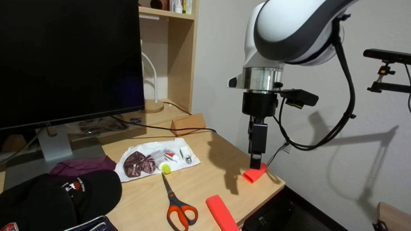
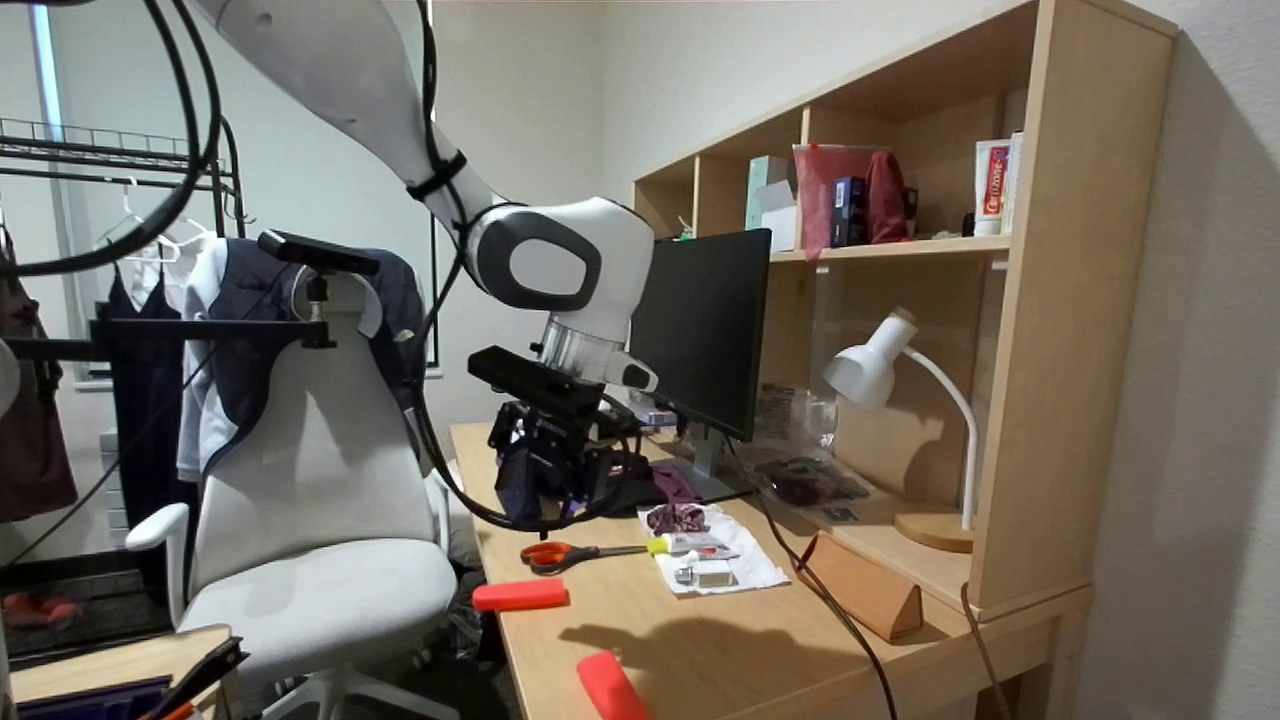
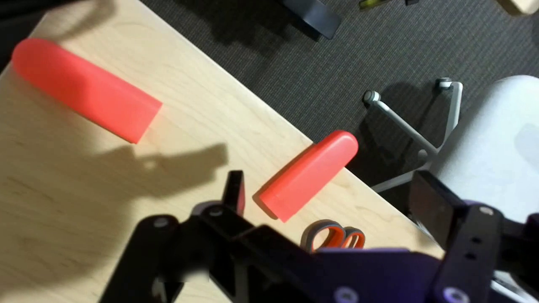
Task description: Align the orange objects in front of each other
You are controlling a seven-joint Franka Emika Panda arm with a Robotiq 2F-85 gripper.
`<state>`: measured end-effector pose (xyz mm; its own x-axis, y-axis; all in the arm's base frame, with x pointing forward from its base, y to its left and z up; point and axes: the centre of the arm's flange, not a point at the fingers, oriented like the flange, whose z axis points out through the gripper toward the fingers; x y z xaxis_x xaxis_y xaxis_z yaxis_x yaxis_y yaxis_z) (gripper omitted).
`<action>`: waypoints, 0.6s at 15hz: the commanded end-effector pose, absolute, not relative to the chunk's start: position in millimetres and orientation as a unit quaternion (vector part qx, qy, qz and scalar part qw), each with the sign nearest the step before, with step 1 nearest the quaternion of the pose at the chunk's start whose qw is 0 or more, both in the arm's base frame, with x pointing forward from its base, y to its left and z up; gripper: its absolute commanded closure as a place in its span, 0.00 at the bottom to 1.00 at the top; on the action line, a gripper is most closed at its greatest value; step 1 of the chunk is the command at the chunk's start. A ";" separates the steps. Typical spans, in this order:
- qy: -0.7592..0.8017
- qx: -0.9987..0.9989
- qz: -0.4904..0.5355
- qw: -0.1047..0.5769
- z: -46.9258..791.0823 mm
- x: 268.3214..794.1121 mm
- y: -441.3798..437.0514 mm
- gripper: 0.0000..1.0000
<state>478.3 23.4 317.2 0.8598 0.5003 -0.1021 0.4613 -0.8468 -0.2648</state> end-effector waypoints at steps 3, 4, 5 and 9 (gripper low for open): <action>-0.242 -0.959 0.084 0.117 317.2 478.4 21.6 0.00; -0.217 -0.965 0.089 0.115 314.6 482.0 24.6 0.00; -0.198 -0.969 0.096 0.109 310.1 483.7 34.5 0.00; -0.095 -0.986 0.118 0.074 282.2 473.7 96.6 0.00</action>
